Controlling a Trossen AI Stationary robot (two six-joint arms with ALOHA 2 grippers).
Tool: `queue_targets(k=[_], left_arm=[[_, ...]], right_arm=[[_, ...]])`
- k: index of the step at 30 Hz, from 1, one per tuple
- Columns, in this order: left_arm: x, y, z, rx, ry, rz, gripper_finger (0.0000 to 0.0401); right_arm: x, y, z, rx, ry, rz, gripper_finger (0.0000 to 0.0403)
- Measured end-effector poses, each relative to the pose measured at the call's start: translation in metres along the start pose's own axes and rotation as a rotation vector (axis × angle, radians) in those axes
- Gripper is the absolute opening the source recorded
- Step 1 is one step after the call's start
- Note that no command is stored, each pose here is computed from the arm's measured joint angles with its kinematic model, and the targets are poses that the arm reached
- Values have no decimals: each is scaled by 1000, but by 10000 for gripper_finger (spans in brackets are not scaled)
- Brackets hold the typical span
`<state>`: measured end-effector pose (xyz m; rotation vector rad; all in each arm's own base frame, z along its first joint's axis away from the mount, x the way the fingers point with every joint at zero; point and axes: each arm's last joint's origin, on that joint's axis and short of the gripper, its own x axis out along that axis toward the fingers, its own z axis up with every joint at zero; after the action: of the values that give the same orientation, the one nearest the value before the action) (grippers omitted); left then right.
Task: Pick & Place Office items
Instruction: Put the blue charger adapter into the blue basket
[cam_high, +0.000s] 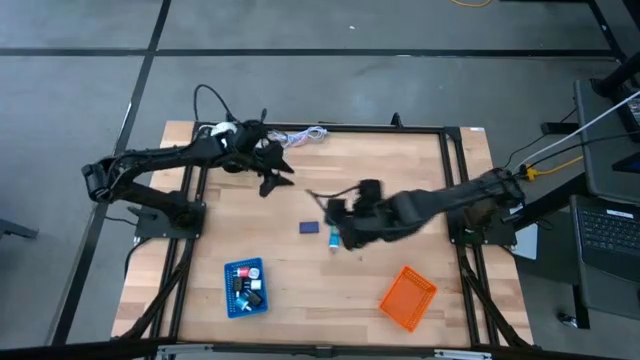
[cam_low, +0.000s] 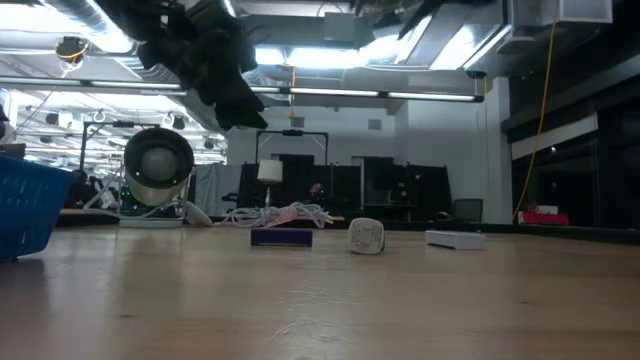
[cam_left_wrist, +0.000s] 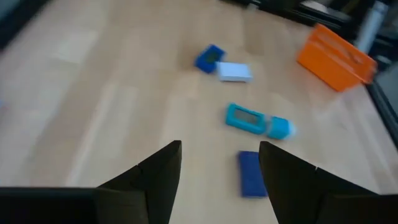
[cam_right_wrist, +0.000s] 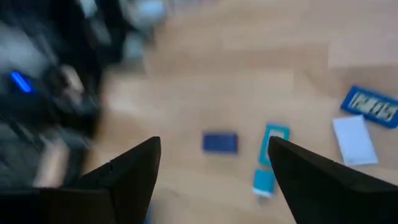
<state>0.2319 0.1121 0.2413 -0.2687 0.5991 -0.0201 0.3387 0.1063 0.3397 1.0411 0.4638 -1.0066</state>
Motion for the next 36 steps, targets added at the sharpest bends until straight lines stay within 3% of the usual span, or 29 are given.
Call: queue_targets(k=[4,9,11,13,17,20,24,28,36], left_arm=[[11,-24,2,100,6,-60,214],[25,-51,-2,384,64,49,232],[32,-57,-1,404,84,110,238],[42,-54,2,269,122,154,241],[71,-50,13,-108,145,175,239],[100,-62,19,-255,175,192,235],[133,-85,22,-312,298,293,235],[152,-105,23,-299,444,383,234],[162,-107,35,-411,393,424,237]], right_arm=[[-41,-16,9,111,-204,93,302],[-65,-34,29,17,-308,83,302],[-69,-39,36,-28,-296,59,302],[-74,-41,41,-64,-295,60,302],[-79,-43,47,-98,-316,72,302],[-83,-45,46,-124,-315,82,302],[-94,-49,39,-159,-331,122,302],[-110,-57,46,-170,-368,183,302],[-149,-87,87,-192,-462,273,302]])
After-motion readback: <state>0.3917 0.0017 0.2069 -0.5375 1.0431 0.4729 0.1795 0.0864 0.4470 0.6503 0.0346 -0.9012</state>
